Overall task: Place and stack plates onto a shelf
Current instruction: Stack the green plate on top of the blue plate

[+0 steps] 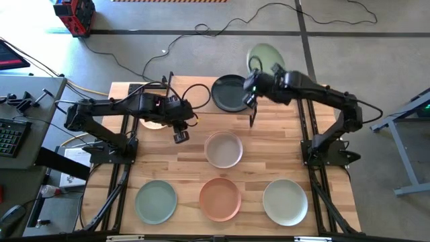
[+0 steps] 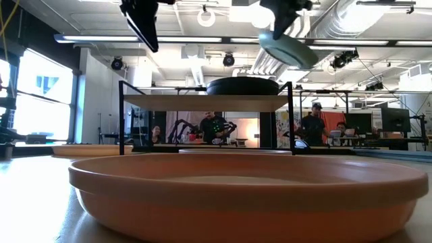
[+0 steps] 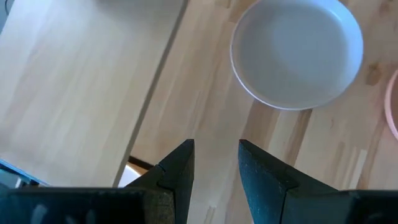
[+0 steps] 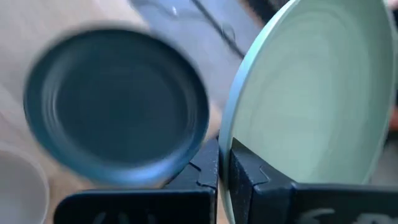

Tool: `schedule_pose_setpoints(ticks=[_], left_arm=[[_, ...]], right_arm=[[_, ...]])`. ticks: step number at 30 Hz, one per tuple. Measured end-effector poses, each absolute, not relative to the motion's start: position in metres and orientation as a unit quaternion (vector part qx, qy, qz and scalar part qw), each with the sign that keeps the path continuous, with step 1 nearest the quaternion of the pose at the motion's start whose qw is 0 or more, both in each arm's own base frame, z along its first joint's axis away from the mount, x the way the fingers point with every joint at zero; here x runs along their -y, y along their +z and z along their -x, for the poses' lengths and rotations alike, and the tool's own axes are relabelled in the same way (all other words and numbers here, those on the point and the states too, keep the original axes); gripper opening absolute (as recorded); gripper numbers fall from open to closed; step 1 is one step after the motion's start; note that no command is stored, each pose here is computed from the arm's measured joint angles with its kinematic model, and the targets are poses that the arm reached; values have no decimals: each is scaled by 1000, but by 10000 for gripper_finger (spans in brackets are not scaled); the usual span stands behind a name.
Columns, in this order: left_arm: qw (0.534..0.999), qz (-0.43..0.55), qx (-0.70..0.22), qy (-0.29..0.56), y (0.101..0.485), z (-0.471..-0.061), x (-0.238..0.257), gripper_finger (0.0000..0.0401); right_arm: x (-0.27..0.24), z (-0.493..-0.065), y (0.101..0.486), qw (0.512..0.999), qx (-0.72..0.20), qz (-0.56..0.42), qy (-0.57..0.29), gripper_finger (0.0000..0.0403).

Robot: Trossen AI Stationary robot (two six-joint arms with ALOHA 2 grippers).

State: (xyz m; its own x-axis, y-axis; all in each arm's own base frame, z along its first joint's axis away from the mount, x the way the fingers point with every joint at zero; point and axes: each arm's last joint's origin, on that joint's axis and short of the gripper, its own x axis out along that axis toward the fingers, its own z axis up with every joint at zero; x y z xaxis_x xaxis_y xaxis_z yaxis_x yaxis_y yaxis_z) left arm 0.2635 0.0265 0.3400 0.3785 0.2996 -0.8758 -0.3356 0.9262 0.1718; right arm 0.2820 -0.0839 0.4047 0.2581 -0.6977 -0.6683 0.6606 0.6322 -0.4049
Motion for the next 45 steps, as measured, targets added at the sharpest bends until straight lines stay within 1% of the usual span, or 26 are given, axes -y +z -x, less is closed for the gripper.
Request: schedule_pose_setpoints(ticks=[5, 8, 12, 21, 28, 36, 42, 45], left_arm=[[826, 44, -519, 217, 340, -262, -35, 113], [824, 58, -515, 229, 340, -262, -39, 113], [821, 71, -512, 240, 340, -261, -42, 113], [820, 81, -509, 248, 340, -261, -44, 113], [817, 104, -502, 263, 340, -261, -44, 113], [816, 113, -499, 268, 340, -261, -44, 113], [816, 113, -499, 268, 340, -261, -44, 113], [816, 113, -499, 268, 340, -261, -44, 113]], right_arm=[[106, -286, 427, 832, -394, 71, -384, 0], [116, -287, 432, 847, -389, 112, -344, 0], [124, -288, 434, 862, -391, 158, -280, 0], [126, -287, 431, 880, -401, 209, -148, 0], [124, -291, 414, 868, -449, 205, -64, 0], [123, -306, 385, 833, -521, 186, -17, 0], [110, -323, 368, 818, -542, 190, 24, 0], [107, -329, 362, 809, -553, 198, 23, 0]])
